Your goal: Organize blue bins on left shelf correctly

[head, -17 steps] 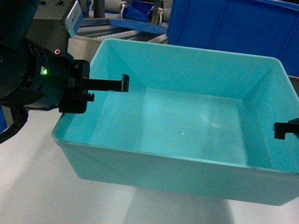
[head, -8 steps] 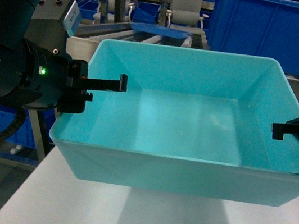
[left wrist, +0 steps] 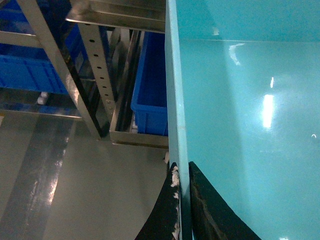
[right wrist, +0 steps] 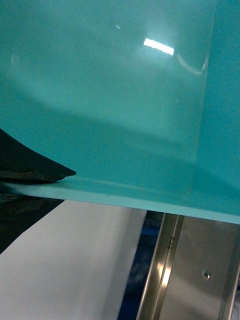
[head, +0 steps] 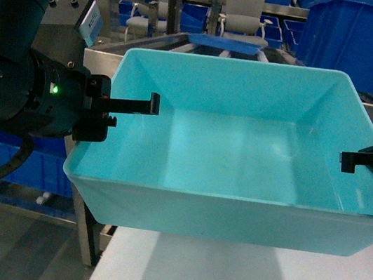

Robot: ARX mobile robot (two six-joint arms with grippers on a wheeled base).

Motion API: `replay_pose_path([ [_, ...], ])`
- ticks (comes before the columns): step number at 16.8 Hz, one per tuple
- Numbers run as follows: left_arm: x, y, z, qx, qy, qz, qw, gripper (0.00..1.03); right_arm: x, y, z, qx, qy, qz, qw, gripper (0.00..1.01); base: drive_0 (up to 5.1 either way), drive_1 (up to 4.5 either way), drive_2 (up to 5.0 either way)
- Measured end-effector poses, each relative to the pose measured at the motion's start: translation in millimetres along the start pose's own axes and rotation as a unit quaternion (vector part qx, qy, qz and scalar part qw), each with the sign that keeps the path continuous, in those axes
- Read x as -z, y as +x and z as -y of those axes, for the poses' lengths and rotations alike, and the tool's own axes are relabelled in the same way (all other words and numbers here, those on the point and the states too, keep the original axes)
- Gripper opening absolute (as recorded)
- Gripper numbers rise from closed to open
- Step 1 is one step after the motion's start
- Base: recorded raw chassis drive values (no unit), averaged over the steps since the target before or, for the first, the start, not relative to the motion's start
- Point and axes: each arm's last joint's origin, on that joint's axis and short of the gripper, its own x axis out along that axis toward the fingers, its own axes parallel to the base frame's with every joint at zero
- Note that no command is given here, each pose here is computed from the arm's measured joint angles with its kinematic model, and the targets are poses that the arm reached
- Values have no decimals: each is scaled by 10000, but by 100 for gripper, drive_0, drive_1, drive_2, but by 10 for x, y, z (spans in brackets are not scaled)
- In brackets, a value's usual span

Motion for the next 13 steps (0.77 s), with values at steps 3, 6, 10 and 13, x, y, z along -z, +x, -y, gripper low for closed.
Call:
replay_pose_path([
  [3, 1, 0, -1, -7, 3, -2, 10000, 2, 1, 0, 0, 0, 0, -4, 10000, 2, -462, 385, 100],
  [6, 0, 0, 0, -2, 2, 1, 10000, 2, 1, 0, 1, 1, 1, -4, 10000, 2, -462, 385, 100],
  [10, 0, 0, 0, 0, 2, 0, 10000, 2, 0, 0, 1, 0, 1, -2, 10000, 2, -489, 151, 336],
  [13, 1, 0, 0, 1, 3, -4, 10000, 2, 1, 0, 0, -2, 0, -8, 10000, 2, -500, 210, 272],
])
